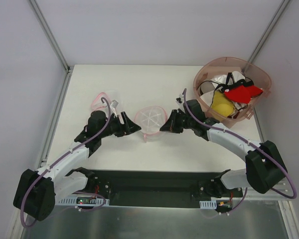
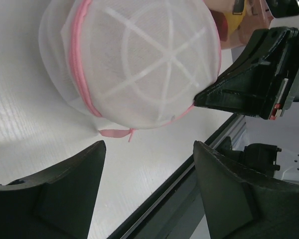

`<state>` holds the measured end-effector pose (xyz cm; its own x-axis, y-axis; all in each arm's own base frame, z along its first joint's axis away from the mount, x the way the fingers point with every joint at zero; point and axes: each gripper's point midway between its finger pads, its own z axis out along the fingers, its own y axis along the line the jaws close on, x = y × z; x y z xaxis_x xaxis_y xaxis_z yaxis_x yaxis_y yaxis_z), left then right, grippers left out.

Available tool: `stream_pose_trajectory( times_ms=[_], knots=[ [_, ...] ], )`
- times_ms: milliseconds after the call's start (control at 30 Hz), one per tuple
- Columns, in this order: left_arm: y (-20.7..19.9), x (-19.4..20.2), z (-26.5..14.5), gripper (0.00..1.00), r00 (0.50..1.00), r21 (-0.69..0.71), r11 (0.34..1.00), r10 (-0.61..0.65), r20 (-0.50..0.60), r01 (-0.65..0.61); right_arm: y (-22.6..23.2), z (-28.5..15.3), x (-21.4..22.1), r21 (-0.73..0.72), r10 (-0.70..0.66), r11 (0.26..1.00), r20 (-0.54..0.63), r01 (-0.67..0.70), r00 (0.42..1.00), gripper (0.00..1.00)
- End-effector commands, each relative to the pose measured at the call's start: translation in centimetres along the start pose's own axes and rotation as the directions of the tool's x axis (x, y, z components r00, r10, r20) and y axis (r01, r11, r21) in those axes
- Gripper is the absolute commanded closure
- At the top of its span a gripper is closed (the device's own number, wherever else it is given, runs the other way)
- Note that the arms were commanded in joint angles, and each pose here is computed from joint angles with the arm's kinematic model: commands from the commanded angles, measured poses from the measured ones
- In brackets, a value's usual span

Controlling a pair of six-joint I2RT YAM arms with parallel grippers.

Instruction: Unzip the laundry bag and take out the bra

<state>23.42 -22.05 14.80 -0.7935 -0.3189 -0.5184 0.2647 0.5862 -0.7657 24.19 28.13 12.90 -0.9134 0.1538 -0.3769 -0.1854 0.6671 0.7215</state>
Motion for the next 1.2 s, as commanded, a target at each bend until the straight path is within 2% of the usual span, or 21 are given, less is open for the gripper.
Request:
stream_pose_trajectory(
  times_ms=[0,100,200,667,767,900,933,1033,1067,1100,1133,1167],
  knots=[
    [-0.6,-1.1,-0.3,0.31,0.990,0.090,0.989,-0.120,0.073,0.113,1.9,-0.8,-0.8,-0.057,-0.018,0.998,0.004,0.018,1.000,0.99],
    [-0.4,-0.7,0.3,0.33,0.983,0.112,0.980,-0.173,0.055,0.166,2.0,-0.8,-0.8,-0.065,-0.014,0.998,-0.001,0.013,1.000,0.99],
    [0.0,-0.5,0.9,0.32,0.971,0.122,0.967,-0.231,0.054,0.223,2.2,-0.8,-0.9,-0.069,-0.014,0.998,0.003,0.014,1.000,0.99],
    [0.0,-1.3,3.4,0.33,0.957,0.167,0.944,-0.290,0.013,0.284,2.2,-0.6,-0.6,-0.078,0.009,0.997,-0.014,-0.010,1.000,0.99],
    [-0.4,-2.0,3.8,0.37,0.953,0.193,0.937,-0.301,0.021,0.292,2.2,-0.5,-0.4,-0.084,0.002,0.996,-0.027,-0.004,1.000,0.99],
    [-0.4,-2.4,4.4,0.51,0.951,0.196,0.935,-0.307,0.025,0.296,2.2,-0.6,-0.2,-0.085,-0.010,0.996,-0.034,0.007,0.999,0.99],
    [-0.3,-2.4,4.5,0.62,0.951,0.196,0.934,-0.309,0.026,0.298,2.2,-0.6,-0.3,-0.084,-0.016,0.996,-0.035,0.014,0.999,0.99],
    [-0.5,-2.7,4.4,0.76,0.949,0.201,0.933,-0.312,0.038,0.298,2.1,-0.9,-0.3,-0.075,-0.027,0.997,-0.036,0.024,0.999,0.99],
    [-0.5,-2.8,4.4,0.88,0.948,0.201,0.932,-0.316,0.042,0.302,1.7,-1.0,-0.2,-0.057,-0.019,0.998,-0.041,0.017,0.999,0.99],
    [-0.6,-2.8,4.3,0.92,0.946,0.202,0.930,-0.321,0.042,0.307,1.7,-1.1,-0.3,-0.050,-0.021,0.999,-0.040,0.019,0.999,0.93],
    [-0.9,-3.0,4.1,0.97,0.946,0.209,0.929,-0.321,0.048,0.305,1.7,-1.2,-0.7,-0.043,-0.026,0.999,-0.035,0.025,0.999,0.78],
    [-1.1,-3.1,3.9,1.00,0.942,0.212,0.925,-0.331,0.050,0.314,1.1,-1.5,-0.7,0.002,-0.039,0.999,-0.038,0.039,0.999,0.39]
  ],
)
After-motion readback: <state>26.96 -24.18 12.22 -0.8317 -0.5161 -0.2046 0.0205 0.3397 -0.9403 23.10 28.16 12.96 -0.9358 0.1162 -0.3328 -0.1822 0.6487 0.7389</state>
